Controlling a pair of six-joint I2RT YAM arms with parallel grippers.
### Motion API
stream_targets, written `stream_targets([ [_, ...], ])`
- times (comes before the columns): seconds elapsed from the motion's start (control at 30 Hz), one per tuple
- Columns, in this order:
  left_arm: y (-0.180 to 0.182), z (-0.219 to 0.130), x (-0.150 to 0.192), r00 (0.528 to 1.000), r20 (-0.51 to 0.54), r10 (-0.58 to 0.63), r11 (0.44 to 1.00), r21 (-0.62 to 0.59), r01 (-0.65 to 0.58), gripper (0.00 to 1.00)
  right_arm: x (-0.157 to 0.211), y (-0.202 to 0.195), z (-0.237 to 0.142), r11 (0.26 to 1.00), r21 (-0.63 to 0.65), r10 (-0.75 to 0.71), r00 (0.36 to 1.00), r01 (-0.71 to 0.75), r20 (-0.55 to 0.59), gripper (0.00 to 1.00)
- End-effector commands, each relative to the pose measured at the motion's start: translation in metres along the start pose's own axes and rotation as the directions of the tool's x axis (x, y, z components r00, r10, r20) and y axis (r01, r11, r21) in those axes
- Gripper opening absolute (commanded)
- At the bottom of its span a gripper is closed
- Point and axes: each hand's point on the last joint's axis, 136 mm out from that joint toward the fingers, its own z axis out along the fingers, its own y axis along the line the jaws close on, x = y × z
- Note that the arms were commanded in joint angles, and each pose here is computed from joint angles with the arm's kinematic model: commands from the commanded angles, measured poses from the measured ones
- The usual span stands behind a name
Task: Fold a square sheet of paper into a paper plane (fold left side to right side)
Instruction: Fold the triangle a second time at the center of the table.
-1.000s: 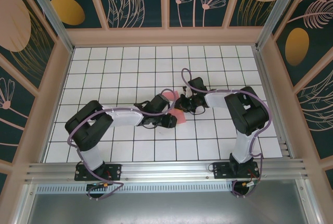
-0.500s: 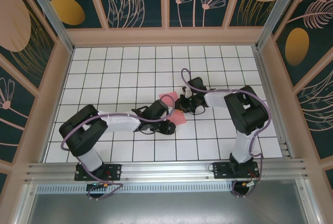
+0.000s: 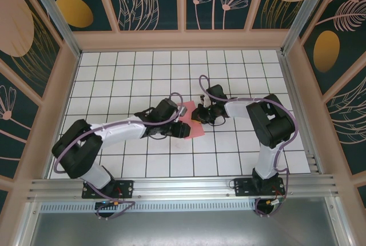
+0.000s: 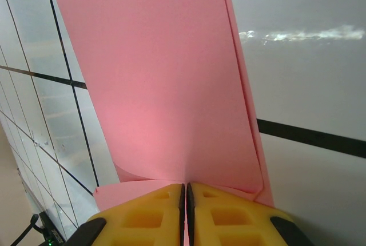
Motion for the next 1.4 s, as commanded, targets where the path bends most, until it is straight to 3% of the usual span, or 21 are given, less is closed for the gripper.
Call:
stream_targets([
  [0.0, -0.005, 0.017, -0.006, 1.000, -0.021, 0.013, 1.000, 0.029, -0.012, 0.39, 0.016, -0.044, 0.009, 0.987, 0.150, 0.057, 0.998, -0.051, -0.038, 0.14],
  [0.23, 0.007, 0.044, -0.002, 0.998, -0.068, 0.005, 1.000, 0.015, -0.005, 0.42, 0.017, -0.044, 0.009, 0.988, 0.145, 0.058, 0.998, -0.051, -0.040, 0.14],
  [0.47, 0.038, 0.054, 0.029, 0.990, -0.140, -0.037, 0.998, -0.064, 0.028, 0.42, 0.008, -0.026, 0.003, 0.996, 0.090, 0.015, 1.000, -0.014, -0.012, 0.14],
  [0.77, 0.052, 0.057, 0.049, 0.982, -0.180, -0.062, 0.995, -0.091, 0.046, 0.41, -0.009, 0.008, -0.036, 0.997, 0.052, -0.055, 0.995, 0.051, 0.079, 0.15],
  [1.07, 0.052, 0.056, 0.047, 0.983, -0.175, -0.064, 0.994, -0.096, 0.047, 0.40, 0.031, 0.016, -0.022, 0.998, -0.060, -0.003, 1.000, 0.003, -0.008, 0.09],
  [1.37, 0.053, 0.055, 0.048, 0.983, -0.173, -0.063, 0.994, -0.101, 0.046, 0.40, 0.035, 0.022, -0.010, 0.994, -0.105, 0.019, 0.999, -0.023, -0.037, 0.08],
])
